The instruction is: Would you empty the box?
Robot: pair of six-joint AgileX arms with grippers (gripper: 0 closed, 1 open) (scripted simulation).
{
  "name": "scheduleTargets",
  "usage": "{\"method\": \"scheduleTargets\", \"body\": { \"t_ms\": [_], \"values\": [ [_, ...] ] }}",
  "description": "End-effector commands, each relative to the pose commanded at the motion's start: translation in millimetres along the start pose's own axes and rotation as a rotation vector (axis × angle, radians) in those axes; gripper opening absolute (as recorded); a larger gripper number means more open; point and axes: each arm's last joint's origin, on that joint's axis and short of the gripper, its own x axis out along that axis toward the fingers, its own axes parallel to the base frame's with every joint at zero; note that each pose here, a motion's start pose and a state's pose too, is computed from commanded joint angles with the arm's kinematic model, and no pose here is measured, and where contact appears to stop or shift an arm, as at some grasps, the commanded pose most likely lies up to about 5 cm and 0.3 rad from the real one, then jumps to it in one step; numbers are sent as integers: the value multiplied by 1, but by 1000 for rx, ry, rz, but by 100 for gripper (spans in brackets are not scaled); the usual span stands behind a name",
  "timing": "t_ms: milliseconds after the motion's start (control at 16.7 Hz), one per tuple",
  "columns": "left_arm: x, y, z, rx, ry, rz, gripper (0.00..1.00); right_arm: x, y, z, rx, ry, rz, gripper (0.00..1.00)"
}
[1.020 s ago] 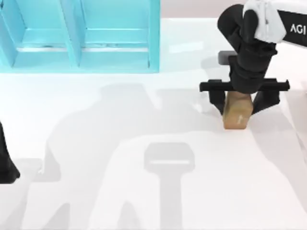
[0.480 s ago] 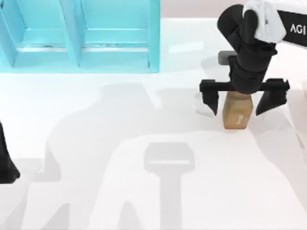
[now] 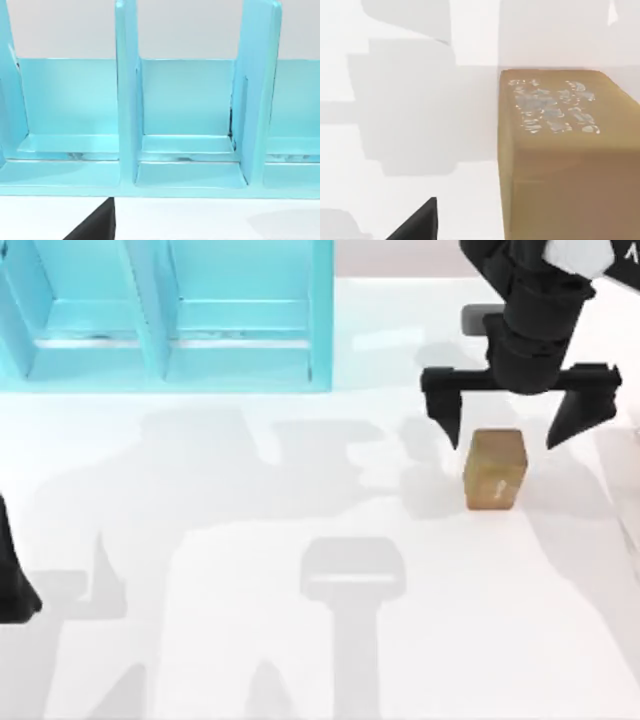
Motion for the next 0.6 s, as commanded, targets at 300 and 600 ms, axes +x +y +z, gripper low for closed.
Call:
{"method": "scheduleTargets", "body": {
  "t_ms": [300,600],
  "values": [
    [0,0,0,0,0,0,100,-26,-1,-2,1,-10,3,100],
    [0,0,0,0,0,0,100,-26,-16,3,0,-6,2,100]
  ]
}}
